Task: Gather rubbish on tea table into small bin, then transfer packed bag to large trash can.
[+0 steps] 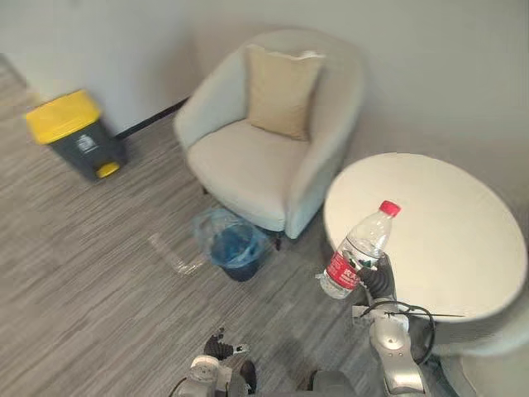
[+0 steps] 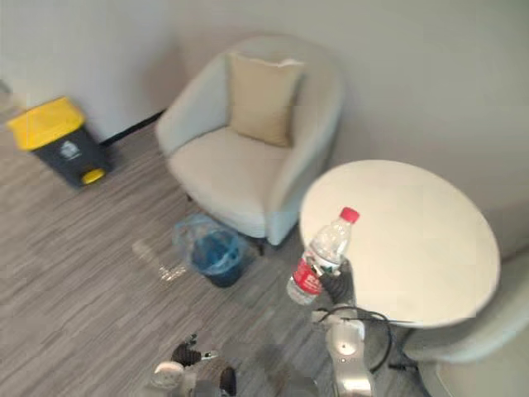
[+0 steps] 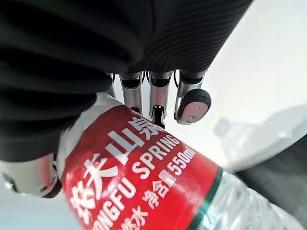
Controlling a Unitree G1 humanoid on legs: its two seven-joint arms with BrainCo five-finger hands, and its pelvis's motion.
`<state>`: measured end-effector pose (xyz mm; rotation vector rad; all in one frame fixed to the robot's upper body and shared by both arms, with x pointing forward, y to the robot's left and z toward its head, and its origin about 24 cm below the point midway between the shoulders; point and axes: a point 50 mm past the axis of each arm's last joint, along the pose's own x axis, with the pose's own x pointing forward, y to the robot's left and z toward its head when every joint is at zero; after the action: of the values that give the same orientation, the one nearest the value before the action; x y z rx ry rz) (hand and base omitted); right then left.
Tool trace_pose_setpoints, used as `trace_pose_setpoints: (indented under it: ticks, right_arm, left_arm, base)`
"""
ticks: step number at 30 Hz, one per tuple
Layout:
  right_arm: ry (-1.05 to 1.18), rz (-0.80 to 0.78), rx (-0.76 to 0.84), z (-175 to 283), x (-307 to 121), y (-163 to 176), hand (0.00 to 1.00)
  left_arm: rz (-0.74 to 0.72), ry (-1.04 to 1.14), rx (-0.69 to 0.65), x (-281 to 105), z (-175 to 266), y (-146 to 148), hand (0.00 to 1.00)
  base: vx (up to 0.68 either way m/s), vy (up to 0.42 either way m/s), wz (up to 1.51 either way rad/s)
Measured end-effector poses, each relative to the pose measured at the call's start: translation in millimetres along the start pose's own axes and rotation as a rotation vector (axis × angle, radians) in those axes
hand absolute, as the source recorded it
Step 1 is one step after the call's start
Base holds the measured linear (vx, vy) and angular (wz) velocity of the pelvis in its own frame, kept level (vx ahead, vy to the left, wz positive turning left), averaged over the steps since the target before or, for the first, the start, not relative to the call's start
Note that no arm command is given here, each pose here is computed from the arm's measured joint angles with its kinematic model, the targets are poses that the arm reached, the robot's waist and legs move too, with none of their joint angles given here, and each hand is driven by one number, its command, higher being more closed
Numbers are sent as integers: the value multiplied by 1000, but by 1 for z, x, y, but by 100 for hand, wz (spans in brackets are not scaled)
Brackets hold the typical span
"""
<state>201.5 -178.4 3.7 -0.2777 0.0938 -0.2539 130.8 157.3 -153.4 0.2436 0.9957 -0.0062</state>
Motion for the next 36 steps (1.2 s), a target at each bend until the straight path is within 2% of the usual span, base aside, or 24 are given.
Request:
trace_pose_setpoints:
  ticks: [3, 8, 12, 19, 25, 32, 36]
  right_arm:
    - [-16, 34, 30, 6, 0, 10, 100]
    - [-49, 17, 43, 14, -5, 6, 100]
    - [-75, -8, 46, 20, 4, 2, 100]
    - [14, 64, 29, 0, 5, 20, 100]
    - [82, 87, -32, -19, -4, 14, 100]
    - [115, 153, -44, -27, -8, 27, 100]
    - [106, 167, -75, -27, -4, 23, 100]
  left_arm:
    - [29, -4, -11, 2, 3, 10, 0]
    - [43, -41, -87, 2, 15, 8, 0]
    - [33, -41, -87, 2, 16, 5, 0]
    - [37, -11, -69, 5, 14, 8, 0]
    - [15, 26, 35, 4, 2, 9, 0]
    - [61, 57, 15, 5, -3, 26, 0]
    - [56, 101, -51, 1, -16, 17, 0]
  base:
    - [181, -54, 66]
    - [217, -13, 55]
    - [170, 35, 16]
    - [157, -3, -12]
    - [80, -35, -20]
    - [124, -113, 36]
    - [189, -104, 8]
